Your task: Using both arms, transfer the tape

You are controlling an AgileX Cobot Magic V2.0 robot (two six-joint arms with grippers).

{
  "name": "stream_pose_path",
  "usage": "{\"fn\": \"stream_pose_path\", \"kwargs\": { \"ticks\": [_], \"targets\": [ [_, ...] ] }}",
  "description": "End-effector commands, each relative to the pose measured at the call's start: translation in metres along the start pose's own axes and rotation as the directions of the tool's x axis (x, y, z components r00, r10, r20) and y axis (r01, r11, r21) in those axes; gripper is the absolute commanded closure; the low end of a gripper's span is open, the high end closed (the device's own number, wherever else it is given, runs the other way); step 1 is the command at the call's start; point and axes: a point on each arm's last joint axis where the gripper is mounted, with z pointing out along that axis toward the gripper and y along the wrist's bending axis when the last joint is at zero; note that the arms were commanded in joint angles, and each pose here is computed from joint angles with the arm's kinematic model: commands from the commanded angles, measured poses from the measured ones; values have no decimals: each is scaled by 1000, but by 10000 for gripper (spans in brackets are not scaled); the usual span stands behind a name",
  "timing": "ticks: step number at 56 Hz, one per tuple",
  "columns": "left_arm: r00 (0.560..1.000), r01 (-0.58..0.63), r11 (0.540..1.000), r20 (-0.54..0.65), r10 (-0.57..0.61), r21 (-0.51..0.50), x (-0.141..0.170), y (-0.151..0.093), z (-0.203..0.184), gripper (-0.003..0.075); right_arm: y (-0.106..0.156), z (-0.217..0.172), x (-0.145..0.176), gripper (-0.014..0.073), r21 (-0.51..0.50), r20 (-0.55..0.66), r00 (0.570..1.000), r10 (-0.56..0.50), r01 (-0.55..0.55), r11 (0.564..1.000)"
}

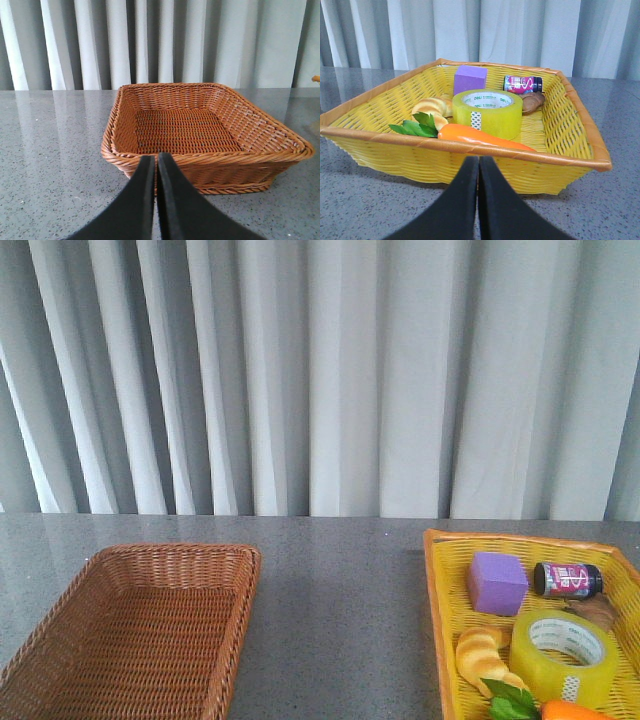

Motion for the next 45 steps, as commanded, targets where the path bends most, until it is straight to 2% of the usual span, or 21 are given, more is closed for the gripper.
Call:
{"fn": "stream_pose_path", "kwargs": {
  "ticks": [1,14,18,24,28,30,34,38,45],
  "targets": [
    [996,9,1000,87,-10,18,-9,-1,-2,726,0,-1,-6,602,-4,82,997,-4,4,1000],
    [996,9,1000,87,-10,18,-9,-1,-2,726,0,-1,-7,602,-4,86,996,-5,5,1000],
    [994,13,1000,107,-16,21,-11,-2,-2,726,1,-1,-12,602,-6,141,990,-6,7,1000],
    [975,114,992,186,-121,48,-22,-3,-4,726,2,-6,-31,602,-18,349,937,4,3,1000],
    [964,146,987,216,-156,61,-32,-3,-6,726,2,-12,-44,602,-24,481,877,2,10,1000],
    [961,146,987,227,-157,64,-38,-4,-8,726,2,-16,-52,602,-42,544,839,34,-14,999],
    [956,132,989,254,-146,69,-53,-5,-12,726,2,-22,-67,602,-88,586,802,112,-73,993],
    [949,99,993,294,-115,70,-73,-7,-17,726,2,-26,-82,602,-114,576,804,149,-101,988],
    [939,59,996,334,-77,64,-113,-11,-17,726,2,-37,-119,602,-84,554,829,79,-39,996]
  ]
}}
